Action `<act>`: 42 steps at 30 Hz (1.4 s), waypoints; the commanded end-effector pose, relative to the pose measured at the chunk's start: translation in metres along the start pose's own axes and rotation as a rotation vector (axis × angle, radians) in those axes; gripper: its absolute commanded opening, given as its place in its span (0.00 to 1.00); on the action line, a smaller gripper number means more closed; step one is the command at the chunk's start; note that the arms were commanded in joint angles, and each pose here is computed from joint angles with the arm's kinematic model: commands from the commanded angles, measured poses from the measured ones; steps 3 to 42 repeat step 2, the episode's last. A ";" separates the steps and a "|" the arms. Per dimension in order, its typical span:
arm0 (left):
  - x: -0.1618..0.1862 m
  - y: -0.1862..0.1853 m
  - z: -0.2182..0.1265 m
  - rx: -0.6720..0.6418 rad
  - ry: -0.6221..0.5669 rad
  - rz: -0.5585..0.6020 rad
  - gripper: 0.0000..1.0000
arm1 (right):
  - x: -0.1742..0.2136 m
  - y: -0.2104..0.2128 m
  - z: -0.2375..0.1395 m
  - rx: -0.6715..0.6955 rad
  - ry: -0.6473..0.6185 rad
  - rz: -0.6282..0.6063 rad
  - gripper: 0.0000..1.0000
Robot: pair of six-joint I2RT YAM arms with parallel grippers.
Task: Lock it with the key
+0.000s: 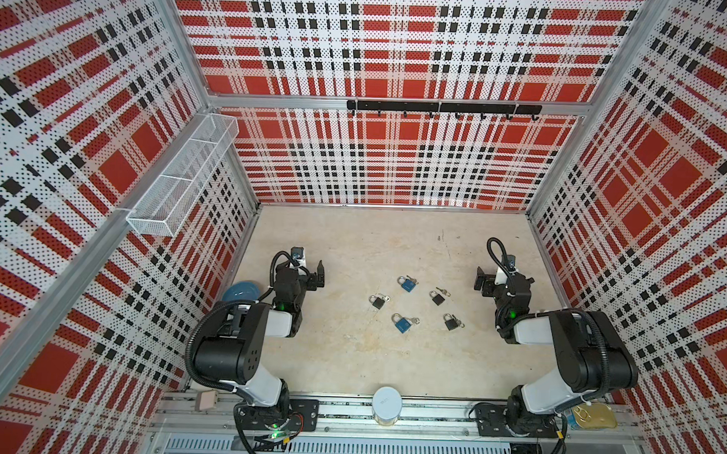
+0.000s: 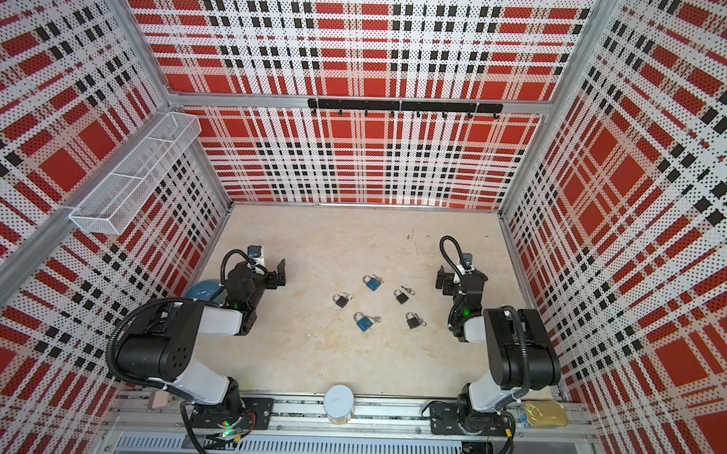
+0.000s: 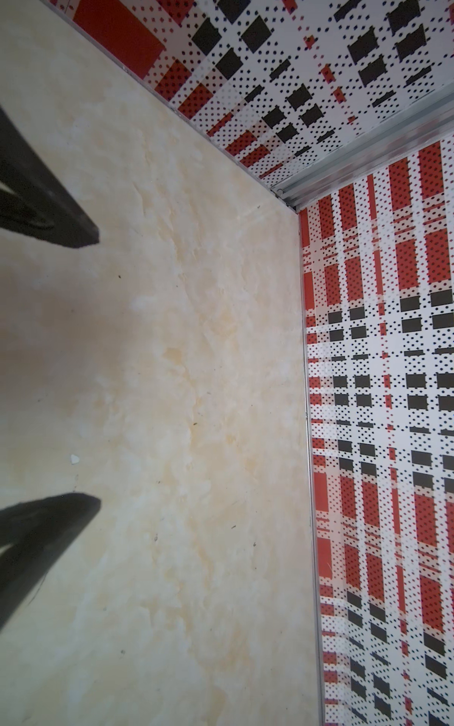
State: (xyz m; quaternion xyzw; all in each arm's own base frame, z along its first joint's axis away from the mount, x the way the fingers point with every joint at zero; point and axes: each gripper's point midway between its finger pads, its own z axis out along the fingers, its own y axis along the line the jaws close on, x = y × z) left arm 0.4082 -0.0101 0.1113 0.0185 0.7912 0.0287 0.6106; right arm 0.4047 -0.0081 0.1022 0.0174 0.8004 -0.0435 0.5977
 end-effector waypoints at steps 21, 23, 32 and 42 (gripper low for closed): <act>-0.006 0.001 0.001 -0.005 -0.014 -0.008 0.99 | -0.007 -0.001 0.001 0.002 -0.029 -0.014 1.00; -0.006 0.001 0.001 -0.005 -0.014 -0.008 0.99 | -0.007 -0.001 0.001 0.002 -0.029 -0.014 1.00; -0.006 0.001 0.001 -0.005 -0.014 -0.008 0.99 | -0.007 -0.001 0.001 0.002 -0.029 -0.014 1.00; -0.006 0.001 0.001 -0.005 -0.014 -0.008 0.99 | -0.007 -0.001 0.001 0.002 -0.029 -0.014 1.00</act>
